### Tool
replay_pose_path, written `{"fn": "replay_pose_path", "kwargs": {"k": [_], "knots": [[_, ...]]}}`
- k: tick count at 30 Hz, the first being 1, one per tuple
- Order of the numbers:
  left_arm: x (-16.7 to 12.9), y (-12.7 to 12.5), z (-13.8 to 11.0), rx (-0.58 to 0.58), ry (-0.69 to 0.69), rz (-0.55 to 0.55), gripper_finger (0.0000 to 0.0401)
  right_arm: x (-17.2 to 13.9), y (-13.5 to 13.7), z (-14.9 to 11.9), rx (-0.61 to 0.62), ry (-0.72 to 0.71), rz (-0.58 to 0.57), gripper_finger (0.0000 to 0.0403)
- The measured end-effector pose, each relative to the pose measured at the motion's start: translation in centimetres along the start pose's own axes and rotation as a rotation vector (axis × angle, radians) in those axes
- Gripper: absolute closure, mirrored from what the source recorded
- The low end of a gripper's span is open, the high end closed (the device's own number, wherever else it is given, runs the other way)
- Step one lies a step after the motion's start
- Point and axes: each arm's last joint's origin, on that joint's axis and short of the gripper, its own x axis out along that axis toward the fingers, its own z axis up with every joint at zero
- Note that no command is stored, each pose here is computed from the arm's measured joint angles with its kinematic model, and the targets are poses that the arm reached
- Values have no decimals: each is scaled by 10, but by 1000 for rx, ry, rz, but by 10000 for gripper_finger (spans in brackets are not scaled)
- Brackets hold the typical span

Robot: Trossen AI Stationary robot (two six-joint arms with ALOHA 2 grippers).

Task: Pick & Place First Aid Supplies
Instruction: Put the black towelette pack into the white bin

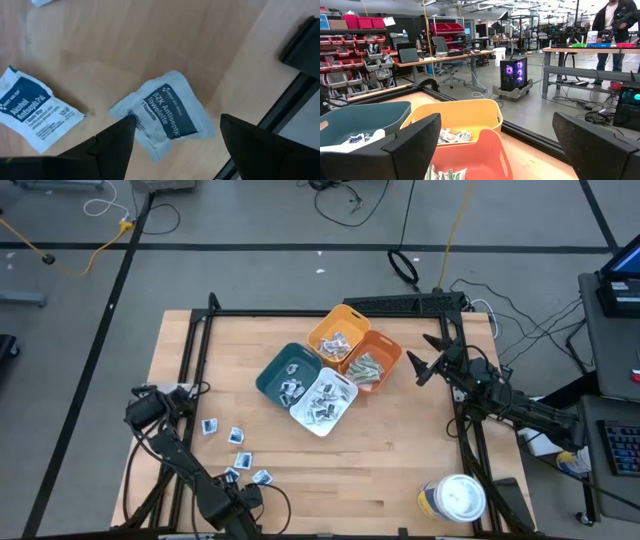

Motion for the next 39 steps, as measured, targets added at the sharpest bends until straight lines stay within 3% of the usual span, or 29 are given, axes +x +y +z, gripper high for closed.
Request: {"fn": "replay_pose_path", "kwargs": {"k": [3,6,16,25,39], "knots": [[5,2,-1,14,-3,-21,115,0,0,0,0,0,0,26],[7,4,-2,19,-4,-16,160,0,0,0,0,0,0,26],[8,3,-2,19,7,-22,384,0,0,0,0,0,0,26],[0,5,-5,29,19,-24,393,0,0,0,0,0,0,26],[-74,30,-24,74,-37,-119,396,0,0,0,0,0,0,26]]}}
